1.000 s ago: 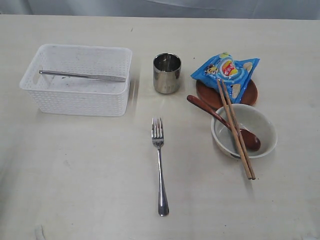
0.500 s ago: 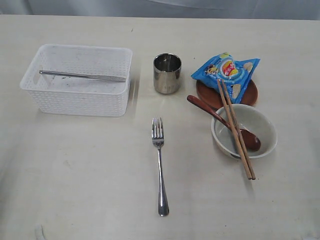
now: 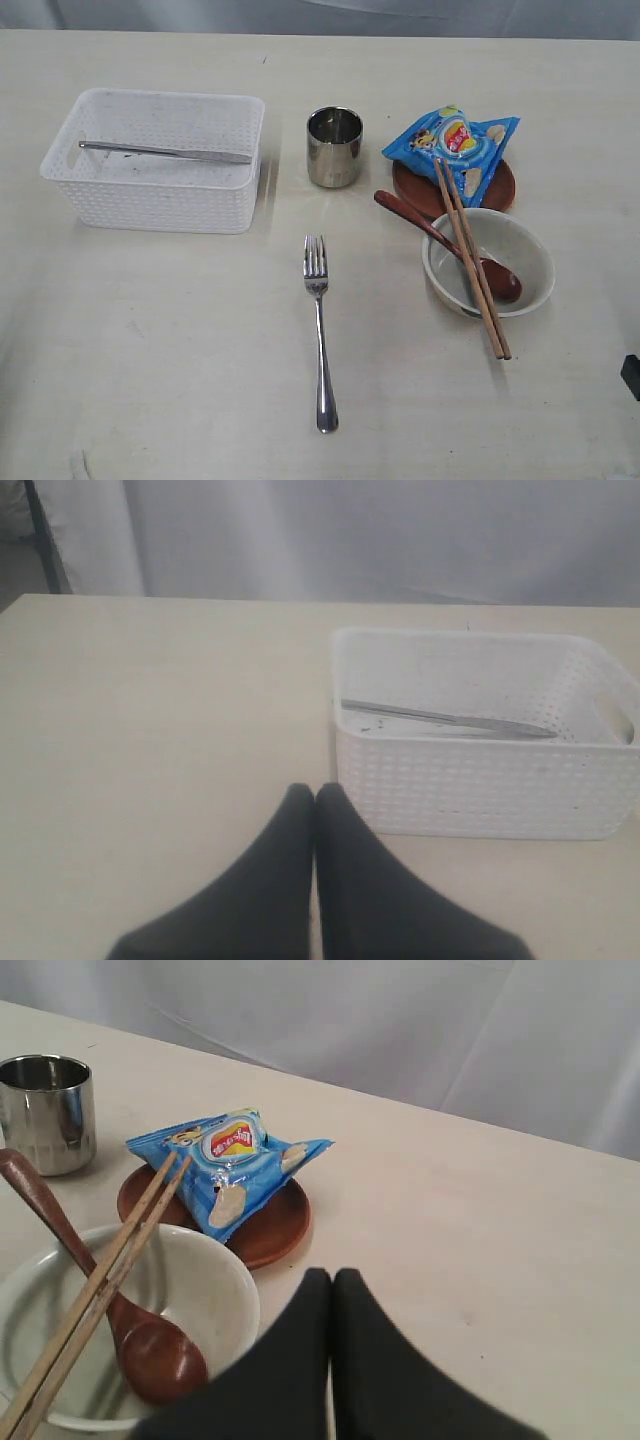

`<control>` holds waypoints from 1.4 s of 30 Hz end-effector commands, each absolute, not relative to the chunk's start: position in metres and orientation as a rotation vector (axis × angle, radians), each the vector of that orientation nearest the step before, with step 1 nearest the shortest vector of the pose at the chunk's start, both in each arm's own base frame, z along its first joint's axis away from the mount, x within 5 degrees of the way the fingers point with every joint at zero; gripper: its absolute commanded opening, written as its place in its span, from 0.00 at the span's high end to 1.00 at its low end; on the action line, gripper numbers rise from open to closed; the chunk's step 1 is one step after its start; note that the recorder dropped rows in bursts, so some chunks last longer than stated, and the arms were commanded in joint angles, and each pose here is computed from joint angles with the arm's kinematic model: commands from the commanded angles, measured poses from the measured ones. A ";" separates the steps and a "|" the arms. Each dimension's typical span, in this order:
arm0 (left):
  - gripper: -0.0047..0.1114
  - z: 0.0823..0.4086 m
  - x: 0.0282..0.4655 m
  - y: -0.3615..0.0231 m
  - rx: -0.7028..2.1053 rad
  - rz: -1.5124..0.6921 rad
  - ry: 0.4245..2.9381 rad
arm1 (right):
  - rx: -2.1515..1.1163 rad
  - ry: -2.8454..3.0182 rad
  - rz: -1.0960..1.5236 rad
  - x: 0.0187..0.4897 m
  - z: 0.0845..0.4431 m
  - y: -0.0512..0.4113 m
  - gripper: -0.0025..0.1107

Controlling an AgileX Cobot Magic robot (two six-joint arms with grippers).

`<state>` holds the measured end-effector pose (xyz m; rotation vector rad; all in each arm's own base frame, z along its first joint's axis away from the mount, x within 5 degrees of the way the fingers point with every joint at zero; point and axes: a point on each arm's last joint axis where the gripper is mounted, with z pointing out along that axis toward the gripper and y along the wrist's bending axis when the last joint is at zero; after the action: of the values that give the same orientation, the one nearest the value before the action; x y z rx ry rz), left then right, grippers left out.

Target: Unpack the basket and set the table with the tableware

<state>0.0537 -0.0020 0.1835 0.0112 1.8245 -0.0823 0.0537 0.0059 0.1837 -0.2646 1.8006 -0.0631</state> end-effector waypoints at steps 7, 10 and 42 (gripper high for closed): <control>0.96 0.182 0.054 -0.002 0.008 -0.079 1.825 | -0.248 1.797 -0.056 0.053 0.183 0.006 0.98; 0.96 0.182 0.054 -0.002 0.008 -0.079 1.825 | -0.248 1.798 -0.056 0.053 0.183 0.006 0.98; 0.96 0.209 0.056 -0.005 -0.012 -0.159 1.526 | -0.234 1.800 -0.045 0.053 0.183 0.006 0.98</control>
<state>0.0566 -0.0007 0.2031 0.2310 1.5909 0.1481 0.0537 0.0059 0.1837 -0.2484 1.8028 -0.0504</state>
